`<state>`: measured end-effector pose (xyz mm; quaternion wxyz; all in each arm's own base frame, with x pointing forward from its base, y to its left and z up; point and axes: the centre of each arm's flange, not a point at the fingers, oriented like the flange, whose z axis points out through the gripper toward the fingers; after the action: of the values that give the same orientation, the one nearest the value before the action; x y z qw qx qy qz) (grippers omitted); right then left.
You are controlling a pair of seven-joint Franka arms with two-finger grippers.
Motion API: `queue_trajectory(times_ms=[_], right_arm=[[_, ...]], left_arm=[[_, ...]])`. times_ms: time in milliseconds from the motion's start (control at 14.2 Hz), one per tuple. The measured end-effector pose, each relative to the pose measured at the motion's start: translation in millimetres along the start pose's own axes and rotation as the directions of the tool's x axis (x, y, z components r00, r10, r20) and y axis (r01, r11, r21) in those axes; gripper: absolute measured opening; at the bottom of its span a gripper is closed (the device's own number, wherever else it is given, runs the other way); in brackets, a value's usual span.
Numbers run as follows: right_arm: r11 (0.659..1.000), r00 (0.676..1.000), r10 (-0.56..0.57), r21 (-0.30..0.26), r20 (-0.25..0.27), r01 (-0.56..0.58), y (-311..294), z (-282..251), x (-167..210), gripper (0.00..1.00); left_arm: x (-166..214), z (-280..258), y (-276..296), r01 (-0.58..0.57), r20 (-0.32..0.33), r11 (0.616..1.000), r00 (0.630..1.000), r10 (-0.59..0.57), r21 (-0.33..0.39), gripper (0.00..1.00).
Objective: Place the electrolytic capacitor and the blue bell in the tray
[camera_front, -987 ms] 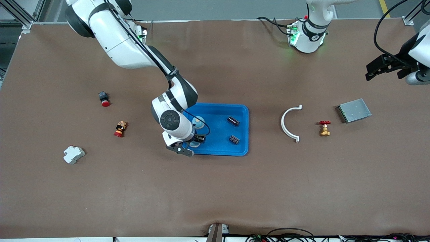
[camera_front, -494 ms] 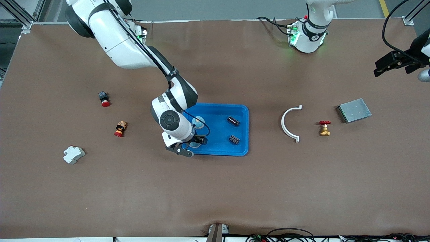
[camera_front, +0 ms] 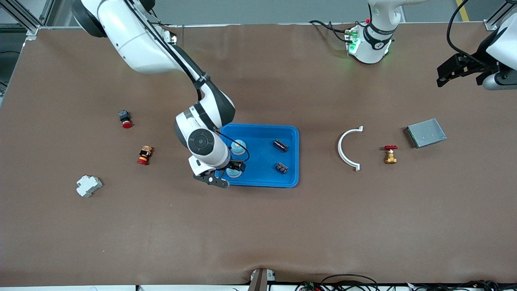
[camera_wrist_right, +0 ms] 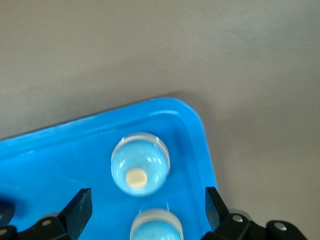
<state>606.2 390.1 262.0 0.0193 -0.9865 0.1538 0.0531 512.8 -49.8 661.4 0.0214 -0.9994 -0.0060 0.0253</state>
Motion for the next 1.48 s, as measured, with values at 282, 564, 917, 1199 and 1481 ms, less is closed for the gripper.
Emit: queue_trajectory(times_ms=[282,564,917,1199,1481], right_arm=[[0.998,0.999,-0.014,-0.067,0.035,0.016,12.0,-81.0,-22.2,1.0],[0.995,0.999,-0.022,-0.097,0.037,0.025,41.3,-169.7,-40.2,1.0],[0.991,0.997,-0.071,-0.109,0.034,0.074,83.8,-212.1,-54.0,1.0],[0.981,0.989,-0.119,-0.145,0.087,0.131,150.7,-263.7,-54.5,1.0],[0.972,0.977,-0.172,-0.139,0.126,0.19,231.0,-315.6,-45.4,1.0]], left_arm=[[11.3,6.4,-1.1,0.002,-0.026,1.0,1.0,-0.002,-0.006,1.0],[15.0,6.2,-20.9,0.038,-0.038,0.999,0.999,-0.038,-0.01,1.0],[15.2,6.8,-21.5,0.035,-0.037,0.999,0.999,-0.035,-0.009,1.0],[13.7,10.0,-16.5,0.025,-0.02,1.0,0.999,-0.025,-0.007,1.0],[13.4,10.5,-15.9,0.023,-0.017,1.0,1.0,-0.023,-0.007,1.0]])
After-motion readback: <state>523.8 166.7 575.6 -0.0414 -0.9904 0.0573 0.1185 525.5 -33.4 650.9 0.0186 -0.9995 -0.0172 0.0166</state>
